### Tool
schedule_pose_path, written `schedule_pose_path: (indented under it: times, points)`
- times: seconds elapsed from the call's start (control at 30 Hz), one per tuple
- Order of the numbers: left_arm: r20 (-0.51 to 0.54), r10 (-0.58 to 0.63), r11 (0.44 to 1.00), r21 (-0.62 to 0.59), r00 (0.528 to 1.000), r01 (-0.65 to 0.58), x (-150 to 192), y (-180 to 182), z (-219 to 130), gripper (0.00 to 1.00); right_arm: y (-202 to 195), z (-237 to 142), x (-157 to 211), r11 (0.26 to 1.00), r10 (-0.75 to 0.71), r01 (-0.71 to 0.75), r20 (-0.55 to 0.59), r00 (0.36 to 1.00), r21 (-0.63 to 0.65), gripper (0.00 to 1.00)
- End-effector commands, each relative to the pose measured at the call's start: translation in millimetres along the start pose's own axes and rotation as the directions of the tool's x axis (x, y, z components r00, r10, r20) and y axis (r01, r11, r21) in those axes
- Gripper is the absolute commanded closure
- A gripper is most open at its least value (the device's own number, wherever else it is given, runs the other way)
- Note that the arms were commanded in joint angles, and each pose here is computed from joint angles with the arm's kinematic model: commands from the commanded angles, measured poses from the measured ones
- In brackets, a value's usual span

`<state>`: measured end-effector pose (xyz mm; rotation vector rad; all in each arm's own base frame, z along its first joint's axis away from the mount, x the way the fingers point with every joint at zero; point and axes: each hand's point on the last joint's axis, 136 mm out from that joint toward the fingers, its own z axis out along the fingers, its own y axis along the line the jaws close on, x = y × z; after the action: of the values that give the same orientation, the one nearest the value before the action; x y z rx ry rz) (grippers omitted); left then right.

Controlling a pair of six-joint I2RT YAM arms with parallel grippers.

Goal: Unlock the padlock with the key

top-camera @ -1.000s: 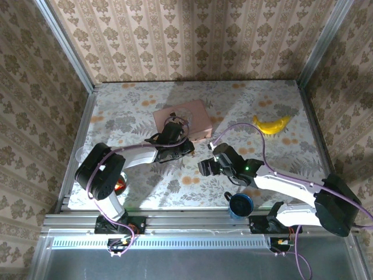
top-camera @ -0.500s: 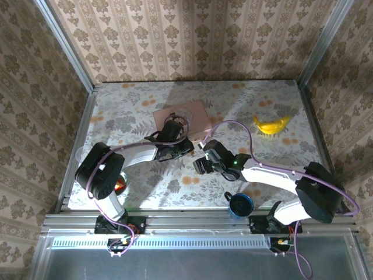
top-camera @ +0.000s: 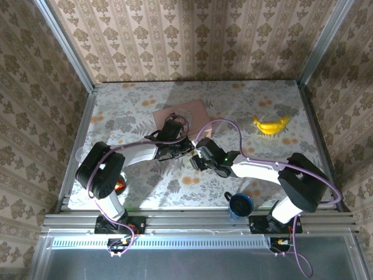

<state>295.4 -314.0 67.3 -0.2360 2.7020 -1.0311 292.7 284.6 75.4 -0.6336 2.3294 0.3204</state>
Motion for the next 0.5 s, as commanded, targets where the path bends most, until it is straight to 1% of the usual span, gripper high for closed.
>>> schedule_pose_path:
  times: [0.0,0.1,0.23,0.47]
  points:
    - [-0.03,0.003,1.0,0.008,1.0,-0.003,3.6,-2.1,2.8,1.0,2.7,3.6,-21.1,1.0,-0.015,0.013,0.065,0.998,0.023,0.55]
    - [-0.033,-0.004,1.0,0.015,0.999,0.004,4.0,-2.5,4.1,1.0,2.9,6.3,-26.1,0.999,-0.015,0.012,0.077,0.997,0.037,0.55]
    - [-0.046,-0.014,1.0,0.02,0.999,0.015,5.5,-1.8,6.5,1.0,4.5,11.7,-26.5,0.998,-0.032,0.028,0.065,0.997,0.06,0.56]
    - [-0.055,-0.026,0.999,0.024,0.998,0.027,6.1,-1.3,8.9,1.0,10.4,19.2,-24.7,0.997,-0.041,0.038,0.049,0.998,0.062,0.57]
